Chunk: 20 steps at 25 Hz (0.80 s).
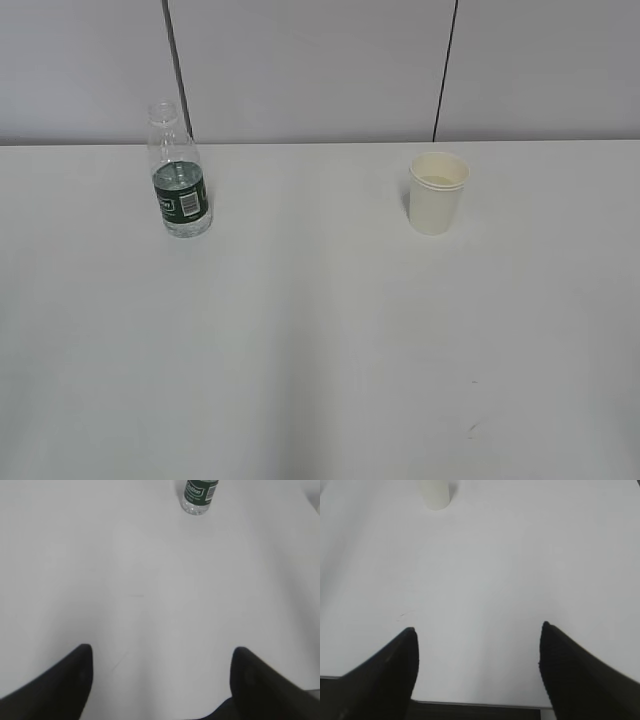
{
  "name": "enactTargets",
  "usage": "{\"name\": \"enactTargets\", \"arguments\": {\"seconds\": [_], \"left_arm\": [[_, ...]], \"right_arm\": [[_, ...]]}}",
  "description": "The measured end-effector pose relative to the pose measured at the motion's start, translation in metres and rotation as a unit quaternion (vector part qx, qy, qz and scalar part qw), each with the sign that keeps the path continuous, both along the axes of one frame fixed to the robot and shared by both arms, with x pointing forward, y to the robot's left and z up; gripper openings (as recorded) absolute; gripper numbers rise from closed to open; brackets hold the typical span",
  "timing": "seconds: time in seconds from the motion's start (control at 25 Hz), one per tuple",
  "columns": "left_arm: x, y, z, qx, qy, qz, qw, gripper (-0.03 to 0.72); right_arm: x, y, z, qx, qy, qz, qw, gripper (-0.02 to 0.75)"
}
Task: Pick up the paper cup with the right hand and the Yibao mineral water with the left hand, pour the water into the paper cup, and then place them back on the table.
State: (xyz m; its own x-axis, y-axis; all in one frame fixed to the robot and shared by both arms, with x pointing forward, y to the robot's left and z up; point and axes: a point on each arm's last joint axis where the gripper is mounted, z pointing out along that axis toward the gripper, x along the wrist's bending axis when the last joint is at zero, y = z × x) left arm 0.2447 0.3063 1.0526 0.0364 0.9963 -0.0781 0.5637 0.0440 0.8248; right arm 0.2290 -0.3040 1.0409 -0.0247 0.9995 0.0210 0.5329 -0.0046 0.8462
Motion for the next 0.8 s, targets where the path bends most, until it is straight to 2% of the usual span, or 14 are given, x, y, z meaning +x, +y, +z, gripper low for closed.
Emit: {"name": "enactTargets", "arguments": {"seconds": [0.28, 0.52, 0.8], "left_arm": [[0.000, 0.000, 0.000, 0.000, -0.001, 0.000, 1.000, 0.511], [-0.015, 0.003, 0.000, -0.008, -0.050, 0.000, 0.999, 0.511], [-0.016, 0.003, 0.000, -0.009, -0.052, 0.001, 0.999, 0.510]], "right_arm": [[0.000, -0.002, 0.000, -0.010, -0.002, -0.005, 1.000, 0.586], [0.000, -0.002, 0.000, -0.010, -0.003, -0.006, 1.000, 0.586], [0.000, -0.002, 0.001, -0.011, -0.004, -0.006, 1.000, 0.586]]}}
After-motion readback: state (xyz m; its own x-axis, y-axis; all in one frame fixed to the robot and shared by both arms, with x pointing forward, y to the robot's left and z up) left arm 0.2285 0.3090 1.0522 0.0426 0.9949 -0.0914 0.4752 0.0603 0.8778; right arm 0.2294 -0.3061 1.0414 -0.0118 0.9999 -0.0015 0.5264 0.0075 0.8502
